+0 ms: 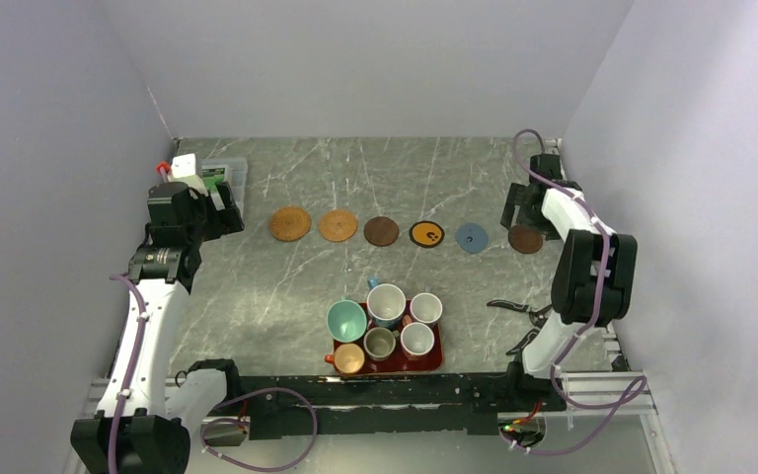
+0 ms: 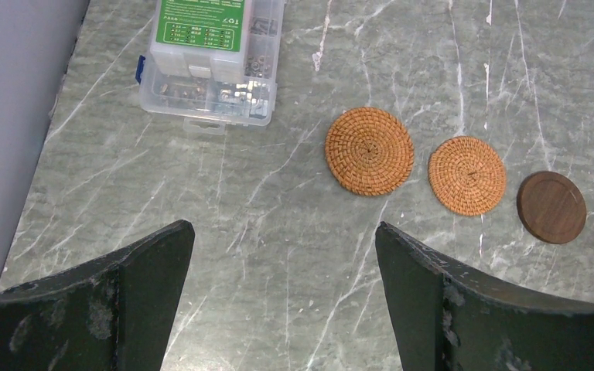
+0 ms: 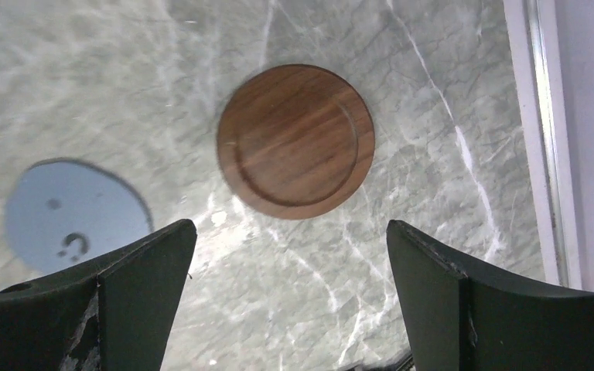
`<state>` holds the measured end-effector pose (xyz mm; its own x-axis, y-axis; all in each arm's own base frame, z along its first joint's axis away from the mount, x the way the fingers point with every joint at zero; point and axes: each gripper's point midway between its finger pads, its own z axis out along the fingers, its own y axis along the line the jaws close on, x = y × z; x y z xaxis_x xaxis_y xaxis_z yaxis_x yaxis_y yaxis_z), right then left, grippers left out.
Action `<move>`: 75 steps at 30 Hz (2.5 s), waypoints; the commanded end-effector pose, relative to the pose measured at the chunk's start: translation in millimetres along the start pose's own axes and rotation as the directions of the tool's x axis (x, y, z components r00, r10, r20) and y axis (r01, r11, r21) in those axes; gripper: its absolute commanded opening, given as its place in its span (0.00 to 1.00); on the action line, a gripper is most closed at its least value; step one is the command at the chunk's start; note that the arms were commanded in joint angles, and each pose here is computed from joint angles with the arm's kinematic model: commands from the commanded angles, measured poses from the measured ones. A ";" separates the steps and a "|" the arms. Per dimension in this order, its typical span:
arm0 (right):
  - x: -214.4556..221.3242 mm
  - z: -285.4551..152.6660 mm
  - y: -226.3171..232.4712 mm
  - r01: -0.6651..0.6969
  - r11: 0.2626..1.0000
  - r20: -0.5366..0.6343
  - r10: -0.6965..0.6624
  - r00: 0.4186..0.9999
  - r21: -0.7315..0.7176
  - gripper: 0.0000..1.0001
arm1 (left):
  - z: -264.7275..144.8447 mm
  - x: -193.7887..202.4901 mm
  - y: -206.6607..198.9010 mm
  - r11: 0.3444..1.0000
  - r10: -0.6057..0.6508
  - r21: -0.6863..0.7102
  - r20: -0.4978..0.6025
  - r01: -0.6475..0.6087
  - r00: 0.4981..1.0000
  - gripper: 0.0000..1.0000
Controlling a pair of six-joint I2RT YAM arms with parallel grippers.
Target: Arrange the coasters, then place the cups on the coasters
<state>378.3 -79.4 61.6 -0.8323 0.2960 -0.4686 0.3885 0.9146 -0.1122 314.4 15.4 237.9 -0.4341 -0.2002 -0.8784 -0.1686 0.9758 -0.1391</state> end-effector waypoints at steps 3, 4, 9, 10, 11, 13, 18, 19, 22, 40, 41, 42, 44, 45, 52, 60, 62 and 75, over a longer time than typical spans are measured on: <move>-11.9 -45.8 10.0 -0.075 0.989 0.118 0.090 0.989 -0.126 1.00 | 0.0 -9.8 -1.5 1.000 -0.012 0.008 0.034 0.012 0.999 0.94; -10.5 -50.9 8.9 -0.088 0.987 0.136 0.106 0.985 -0.132 1.00 | 0.1 -9.3 -2.1 1.000 -0.014 0.011 0.030 0.013 0.999 0.94; 1.8 -69.7 -2.3 -0.168 0.978 0.200 0.191 0.961 -0.128 1.00 | 0.7 -7.7 -6.8 0.999 -0.021 0.035 0.021 0.020 1.000 0.94; 4.9 -72.1 -4.4 -0.191 0.974 0.209 0.214 0.954 -0.126 1.00 | 1.1 -7.1 -7.0 0.999 -0.022 0.037 0.019 0.021 1.000 0.94; 9.4 -75.2 -5.2 -0.208 0.969 0.212 0.233 0.949 -0.133 1.00 | 1.6 -6.9 -7.1 0.999 -0.023 0.036 0.017 0.023 1.000 0.94; 16.8 -81.2 -4.6 -0.234 0.959 0.219 0.265 0.939 -0.159 1.00 | 1.6 -7.1 -7.2 0.999 -0.024 0.036 0.014 0.023 1.000 0.94; 38.4 -85.1 7.1 -0.248 0.935 0.209 0.304 0.929 -0.254 1.00 | 2.5 -5.0 -5.3 0.999 -0.025 0.026 0.008 0.025 1.000 0.94; 42.2 -82.9 7.7 -0.254 0.933 0.205 0.309 0.929 -0.257 1.00 | 2.6 -4.6 -5.2 0.999 -0.025 0.025 0.006 0.025 1.000 0.94; 50.8 -75.5 7.0 -0.259 0.934 0.195 0.310 0.931 -0.248 1.00 | 3.1 -3.2 -3.9 1.000 -0.026 0.018 0.002 0.026 1.000 0.94; 67.5 -47.5 20.2 -0.204 0.964 0.142 0.229 0.963 -0.172 1.00 | 5.9 -2.9 -4.2 1.000 -0.018 0.020 -0.003 0.018 1.000 0.94; 67.6 -45.7 21.0 -0.201 0.966 0.139 0.224 0.965 -0.161 1.00 | 6.9 -2.0 -4.2 1.000 -0.017 0.020 -0.008 0.017 1.000 0.94; 67.6 -43.3 20.4 -0.198 0.970 0.139 0.217 0.966 -0.142 1.00 | 7.5 -1.5 -4.6 1.000 -0.017 0.022 -0.013 0.017 1.000 0.94; 65.1 -39.0 18.0 -0.192 0.976 0.141 0.206 0.968 -0.102 1.00 | 8.2 -0.4 -4.9 1.000 -0.018 0.024 -0.017 0.018 1.000 0.94; 63.7 -36.2 17.2 -0.187 0.978 0.137 0.198 0.970 -0.089 1.00 | 8.3 -0.5 -5.2 1.000 -0.017 0.025 -0.016 0.017 1.000 0.94; 29.9 -30.8 6.3 -0.190 0.979 0.183 0.200 0.963 -0.072 0.99 | 9.4 0.7 -3.4 1.000 -0.015 0.015 -0.022 0.015 1.000 0.94; -13.5 -5.9 20.4 -0.105 0.989 0.149 0.120 0.982 -0.103 0.96 | 11.4 1.1 -2.2 1.000 -0.011 0.007 -0.030 0.012 0.999 0.94; -18.2 -0.5 27.4 -0.093 0.988 0.134 0.110 0.985 -0.126 0.93 | 11.1 1.1 -1.6 1.000 -0.011 0.004 -0.029 0.011 1.000 0.94; -2.6 27.9 55.9 -0.045 0.972 0.012 0.049 0.999 -0.231 0.71 | 12.7 1.8 -1.5 1.000 -0.011 0.004 -0.035 0.012 0.999 0.94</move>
<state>400.1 -42.8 25.2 -0.8010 0.3589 -0.4791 0.3697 0.9261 0.0757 320.4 11.7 218.7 -0.4948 -0.2062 -0.8442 -0.1609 0.9764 -0.1441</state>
